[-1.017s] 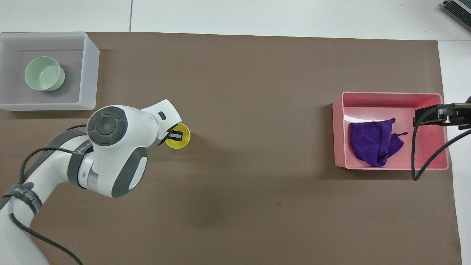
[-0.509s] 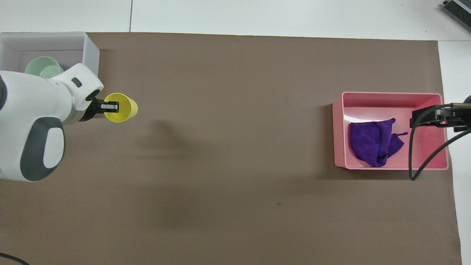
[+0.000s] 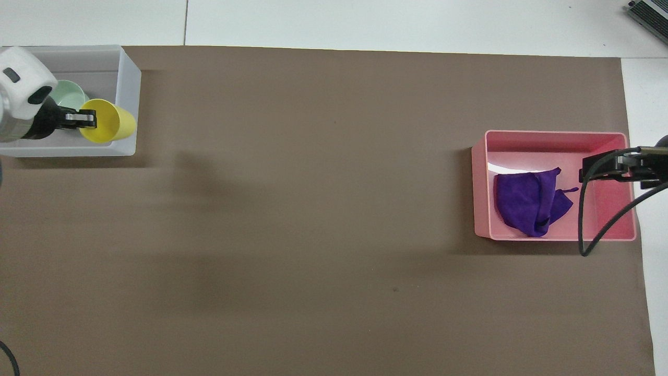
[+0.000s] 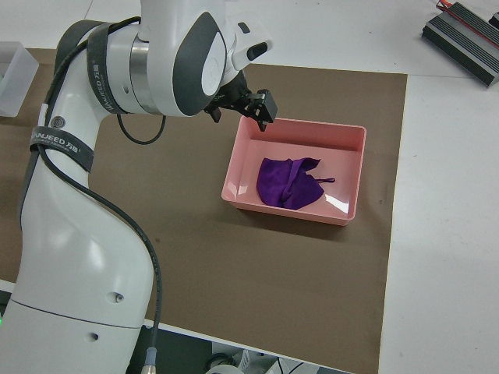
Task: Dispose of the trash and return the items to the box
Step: 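Grasp the yellow cup with the left gripper and lift it toward the clear box, then lower the yellow cup into the green bowl with the left gripper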
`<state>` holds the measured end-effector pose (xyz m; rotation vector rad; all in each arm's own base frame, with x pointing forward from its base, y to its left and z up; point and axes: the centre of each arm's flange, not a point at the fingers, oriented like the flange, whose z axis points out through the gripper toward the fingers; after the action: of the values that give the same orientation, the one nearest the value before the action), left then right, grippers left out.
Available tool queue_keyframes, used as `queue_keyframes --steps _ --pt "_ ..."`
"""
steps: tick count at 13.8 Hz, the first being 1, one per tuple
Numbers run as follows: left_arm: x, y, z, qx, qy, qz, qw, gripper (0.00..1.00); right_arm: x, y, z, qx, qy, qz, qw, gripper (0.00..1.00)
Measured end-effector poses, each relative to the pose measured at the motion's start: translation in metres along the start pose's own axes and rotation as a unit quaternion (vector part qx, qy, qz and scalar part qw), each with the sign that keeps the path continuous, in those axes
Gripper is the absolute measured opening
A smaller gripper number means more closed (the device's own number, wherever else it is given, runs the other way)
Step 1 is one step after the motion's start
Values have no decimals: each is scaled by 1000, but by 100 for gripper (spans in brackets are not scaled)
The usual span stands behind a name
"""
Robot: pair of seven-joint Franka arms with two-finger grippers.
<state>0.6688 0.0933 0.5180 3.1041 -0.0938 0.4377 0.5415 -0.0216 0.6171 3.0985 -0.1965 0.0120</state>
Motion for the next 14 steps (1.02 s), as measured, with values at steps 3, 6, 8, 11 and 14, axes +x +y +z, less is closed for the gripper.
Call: queue_keyframes --steps 3,6,8,11,14 --pt "16 -46 10 6 -1 -6 1000 3 0 0 0 0 0 0 1000 100" --pt "29 -88 45 -7 -8 -23 1000 3 0 -1 0 0 0 -1 1000 100" --pt "33 -107 77 -16 -13 -33 999 3 0 -1 1 0 -1 -1 1000 100" --pt "36 -114 111 -24 -21 -37 999 3 0 -1 1 0 -1 -1 1000 100" --pt "35 -115 116 -26 -27 -37 999 3 0 0 1 0 -2 0 1000 100"
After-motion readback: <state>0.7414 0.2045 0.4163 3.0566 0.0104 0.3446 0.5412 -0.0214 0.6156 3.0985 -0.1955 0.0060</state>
